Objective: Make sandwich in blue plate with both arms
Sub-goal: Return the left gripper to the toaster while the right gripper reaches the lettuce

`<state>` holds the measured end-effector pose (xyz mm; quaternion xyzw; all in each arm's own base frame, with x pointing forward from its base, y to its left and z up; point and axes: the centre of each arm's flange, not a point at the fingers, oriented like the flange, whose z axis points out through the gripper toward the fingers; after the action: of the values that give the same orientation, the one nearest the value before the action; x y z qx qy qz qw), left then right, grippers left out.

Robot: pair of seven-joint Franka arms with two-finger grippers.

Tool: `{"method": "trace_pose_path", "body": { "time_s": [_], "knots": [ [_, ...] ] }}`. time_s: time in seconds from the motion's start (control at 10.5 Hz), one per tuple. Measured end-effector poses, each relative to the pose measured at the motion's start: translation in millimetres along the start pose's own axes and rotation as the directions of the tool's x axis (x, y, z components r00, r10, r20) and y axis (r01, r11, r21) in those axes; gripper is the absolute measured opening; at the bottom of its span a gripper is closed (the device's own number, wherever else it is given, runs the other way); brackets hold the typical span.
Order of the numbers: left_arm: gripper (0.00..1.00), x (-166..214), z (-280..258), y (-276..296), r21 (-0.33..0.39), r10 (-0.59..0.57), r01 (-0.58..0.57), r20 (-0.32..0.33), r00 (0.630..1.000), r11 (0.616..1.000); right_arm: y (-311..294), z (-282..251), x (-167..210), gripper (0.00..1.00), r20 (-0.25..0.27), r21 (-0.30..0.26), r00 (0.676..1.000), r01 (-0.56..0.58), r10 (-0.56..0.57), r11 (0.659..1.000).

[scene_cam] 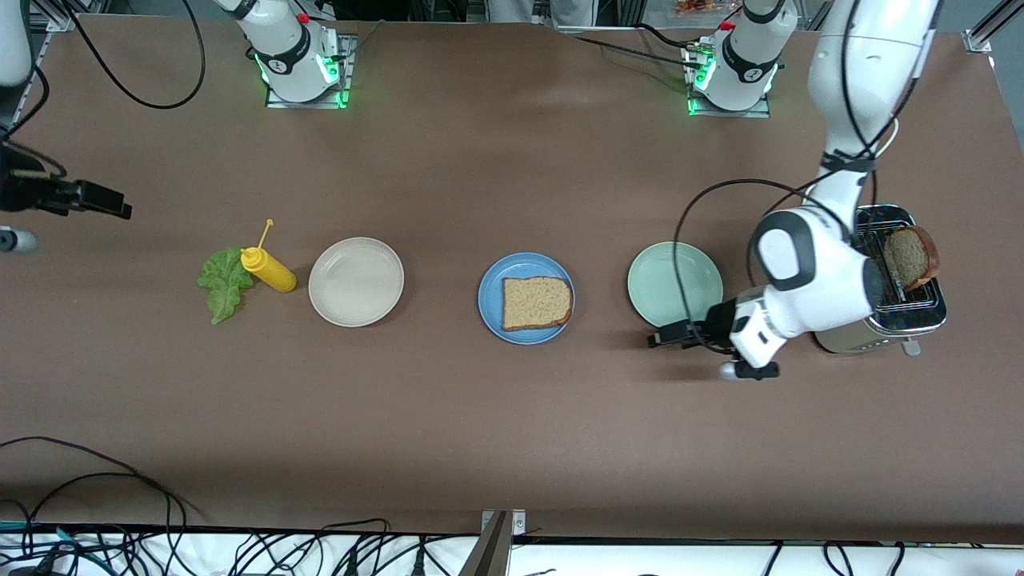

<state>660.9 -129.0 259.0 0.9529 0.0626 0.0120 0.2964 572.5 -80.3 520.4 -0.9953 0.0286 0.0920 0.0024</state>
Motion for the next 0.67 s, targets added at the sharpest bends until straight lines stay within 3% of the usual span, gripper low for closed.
{"method": "trace_pose_path", "body": {
  "time_s": [0.29,0.48,0.67],
  "knots": [
    [1.00,9,-71,-24,0.204,0.160,-0.164,0.033,0.987,0.965,33,79,37,1.00,0.107,0.018,0.994,0.001,-0.003,1.000],
    [1.00,8,-124,-34,0.336,0.228,-0.241,0.080,0.970,0.911,37,129,63,1.00,0.113,0.081,0.991,0.067,-0.076,0.994],
    [1.00,7,-171,-49,0.457,0.273,-0.293,0.112,0.956,0.840,38,179,82,1.00,0.135,0.100,0.980,0.131,-0.144,0.986]
  ]
}}
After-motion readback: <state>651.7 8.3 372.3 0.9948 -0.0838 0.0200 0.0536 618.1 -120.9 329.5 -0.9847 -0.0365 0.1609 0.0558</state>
